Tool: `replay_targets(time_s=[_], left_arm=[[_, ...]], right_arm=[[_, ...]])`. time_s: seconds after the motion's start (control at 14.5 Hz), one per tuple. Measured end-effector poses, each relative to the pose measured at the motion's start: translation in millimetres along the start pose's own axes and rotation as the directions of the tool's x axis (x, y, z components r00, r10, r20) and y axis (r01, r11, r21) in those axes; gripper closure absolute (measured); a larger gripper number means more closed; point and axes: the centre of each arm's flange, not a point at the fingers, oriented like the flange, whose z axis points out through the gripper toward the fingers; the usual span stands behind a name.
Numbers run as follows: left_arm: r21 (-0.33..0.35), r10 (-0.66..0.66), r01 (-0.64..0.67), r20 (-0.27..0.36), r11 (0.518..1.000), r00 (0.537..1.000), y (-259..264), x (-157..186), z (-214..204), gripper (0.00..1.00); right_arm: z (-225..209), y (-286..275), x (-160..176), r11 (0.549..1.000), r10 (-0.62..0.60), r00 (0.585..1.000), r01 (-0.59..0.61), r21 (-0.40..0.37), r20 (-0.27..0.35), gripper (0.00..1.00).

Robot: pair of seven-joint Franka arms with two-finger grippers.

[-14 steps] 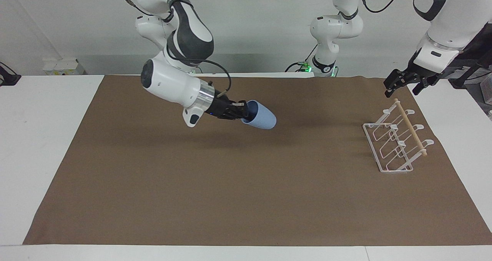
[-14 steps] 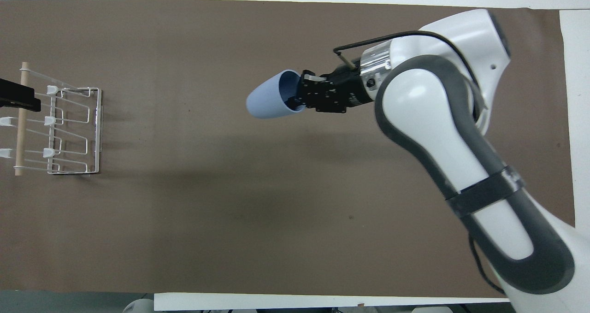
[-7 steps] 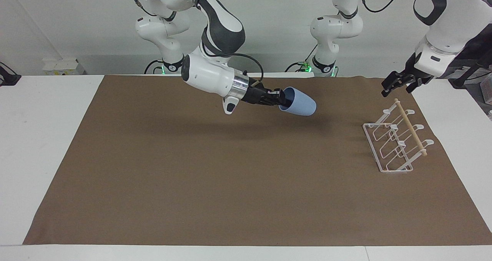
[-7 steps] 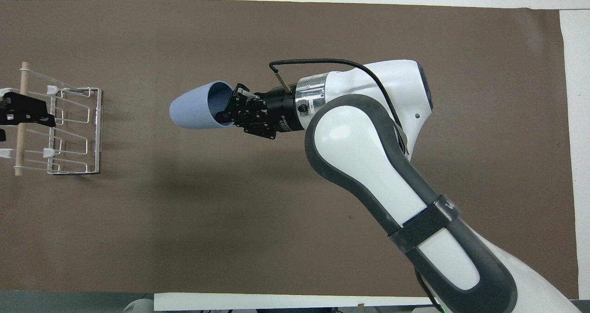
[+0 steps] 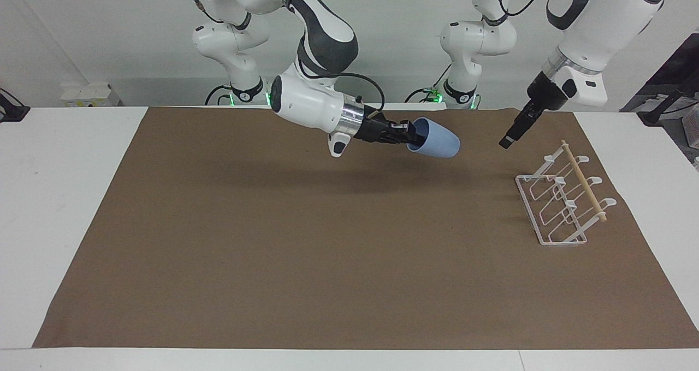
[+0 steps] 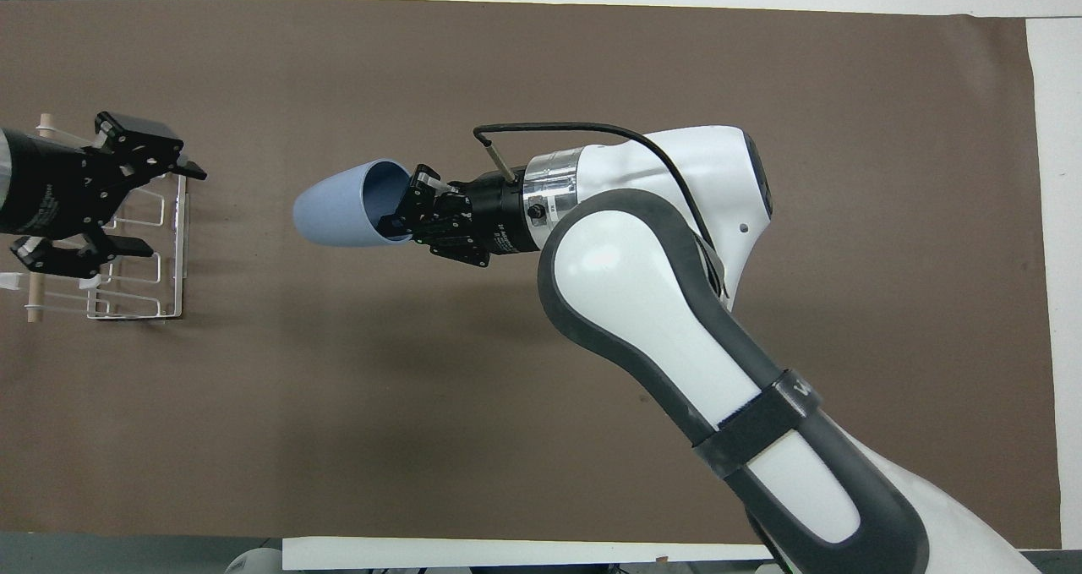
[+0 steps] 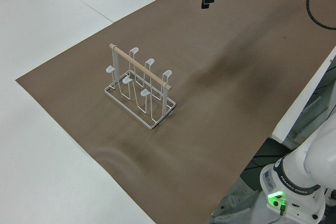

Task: Hang cup on cup holder
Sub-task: 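Bring the left gripper to the cup while the right gripper holds it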

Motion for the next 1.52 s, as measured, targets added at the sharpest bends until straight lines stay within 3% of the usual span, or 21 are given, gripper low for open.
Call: replay_targets(time_s=[0.21, 0.41, 0.9, 1.52], left_arm=[[-0.074, -0.249, 0.252, 0.043, 0.965, 0.968, 26, -37, 11, 0.00], [-0.048, -0.381, 0.389, 0.124, 0.920, 0.916, 35, -53, 27, 0.00], [-0.025, -0.528, 0.541, 0.187, 0.840, 0.828, 40, -57, 43, 0.00], [0.022, -0.547, 0.554, 0.198, 0.832, 0.813, 35, -67, 69, 0.00]], right_arm=[[0, 0, 0, 1.000, 0.001, 1.000, -0.001, 0.000, 0.000, 0.96], [0, 1, 0, 1.000, 0.001, 1.000, -0.001, -0.001, 0.000, 0.96], [-2, 3, 4, 1.000, 0.008, 1.000, -0.008, 0.000, -0.008, 0.96], [0, 6, 3, 1.000, 0.012, 1.000, -0.012, -0.005, -0.005, 0.96]])
